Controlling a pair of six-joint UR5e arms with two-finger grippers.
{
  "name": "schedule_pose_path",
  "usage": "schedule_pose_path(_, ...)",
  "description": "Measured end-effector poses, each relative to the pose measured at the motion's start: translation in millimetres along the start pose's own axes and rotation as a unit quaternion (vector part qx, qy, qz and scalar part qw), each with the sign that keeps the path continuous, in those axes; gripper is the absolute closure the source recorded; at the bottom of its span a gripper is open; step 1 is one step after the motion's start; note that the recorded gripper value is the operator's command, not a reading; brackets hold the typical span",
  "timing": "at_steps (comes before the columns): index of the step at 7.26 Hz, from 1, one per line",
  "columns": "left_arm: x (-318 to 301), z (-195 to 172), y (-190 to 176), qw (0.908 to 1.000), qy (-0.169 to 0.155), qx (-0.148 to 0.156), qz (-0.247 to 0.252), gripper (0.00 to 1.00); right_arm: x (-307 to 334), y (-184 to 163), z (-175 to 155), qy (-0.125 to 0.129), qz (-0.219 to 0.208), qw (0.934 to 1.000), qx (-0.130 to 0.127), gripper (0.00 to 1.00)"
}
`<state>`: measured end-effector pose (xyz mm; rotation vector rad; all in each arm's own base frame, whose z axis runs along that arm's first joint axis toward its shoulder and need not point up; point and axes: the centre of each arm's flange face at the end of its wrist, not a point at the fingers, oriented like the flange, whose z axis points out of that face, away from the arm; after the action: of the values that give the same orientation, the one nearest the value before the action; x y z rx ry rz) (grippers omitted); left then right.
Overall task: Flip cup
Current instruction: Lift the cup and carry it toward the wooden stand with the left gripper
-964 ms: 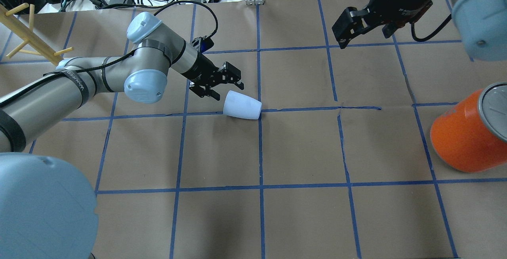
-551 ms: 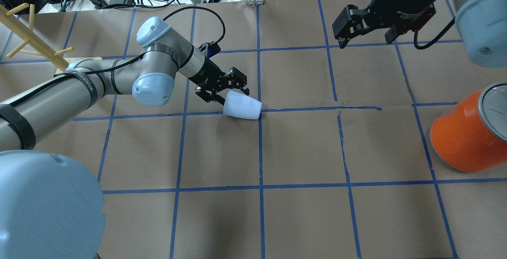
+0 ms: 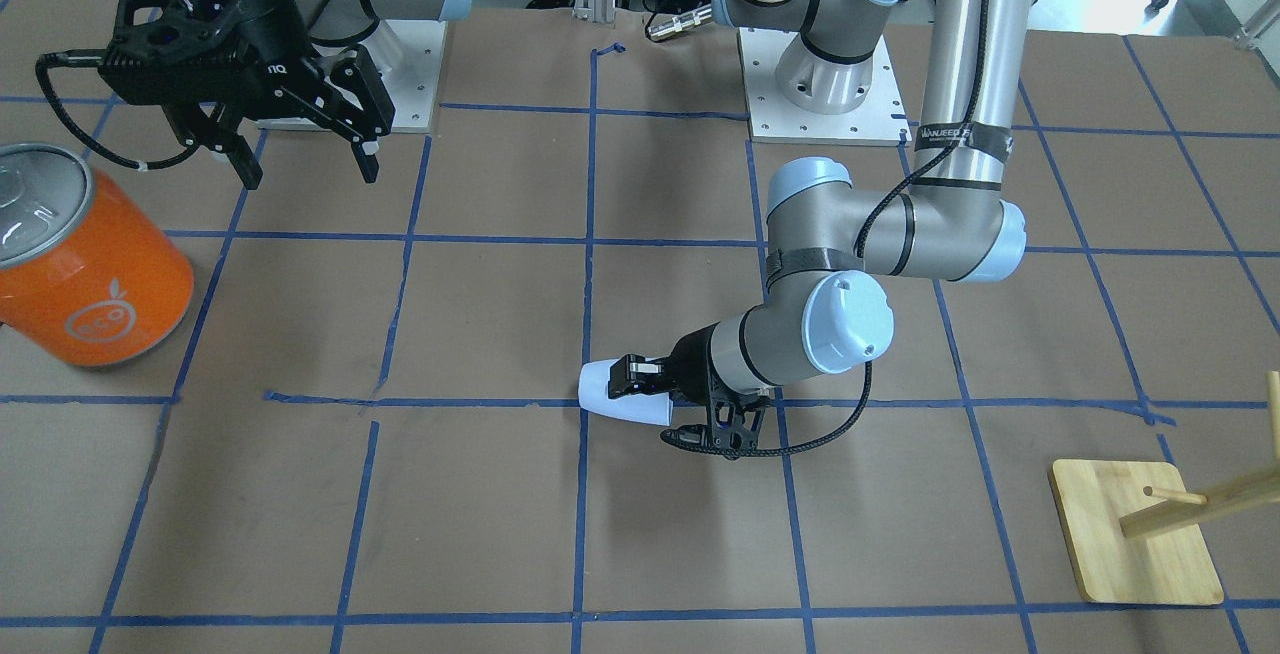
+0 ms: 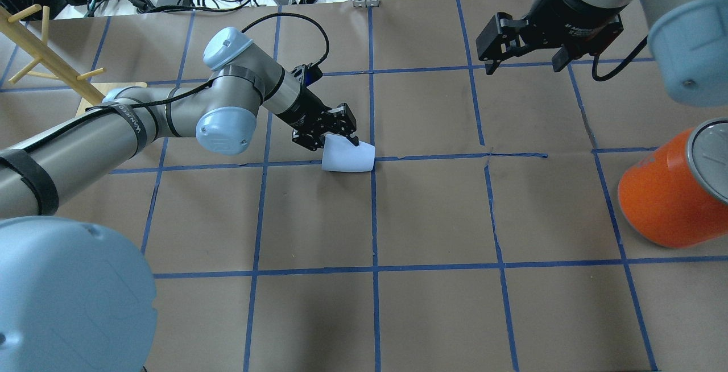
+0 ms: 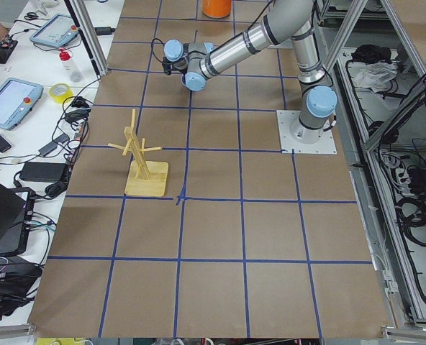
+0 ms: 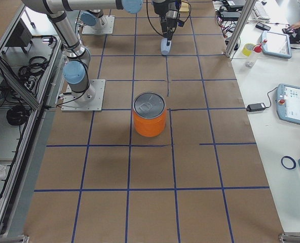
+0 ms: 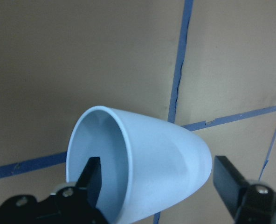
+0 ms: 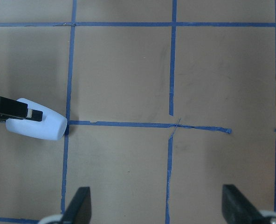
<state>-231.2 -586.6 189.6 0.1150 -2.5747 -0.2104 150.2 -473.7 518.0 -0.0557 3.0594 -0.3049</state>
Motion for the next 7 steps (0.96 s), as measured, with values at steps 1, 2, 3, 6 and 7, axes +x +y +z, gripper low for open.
schedule_pose_path(1, 1.2, -2.6, -3.5, 0.9999, -0.004, 0.006, -0.016, 1.0, 0.1, 0.3, 0.7, 0.0, 0.0, 1.0, -0.001, 0.0)
schedule_pose_path(2, 4.6, -10.7, -9.5, 0.9993, -0.014, 0.018, -0.028, 1.0, 0.1, 1.3, 2.5, 0.0, 0.0, 1.0, -0.003, 0.0)
schedule_pose_path(3, 7.4, -21.6, -16.7, 0.9979, -0.037, 0.035, -0.04, 1.0, 0.3, 2.7, 5.5, 0.0, 0.0, 1.0, -0.006, 0.0)
schedule_pose_path(6, 15.7, -59.7, -26.1, 0.9879, -0.116, 0.088, -0.054, 1.0, 0.4, 4.7, 9.8, -0.001, 0.0, 0.9999, -0.011, 0.0)
schedule_pose_path(7, 21.1, -77.4, -28.4, 0.9819, -0.146, 0.111, -0.046, 1.0, 0.3, 4.8, 10.0, -0.002, 0.0, 0.9999, -0.011, 0.0)
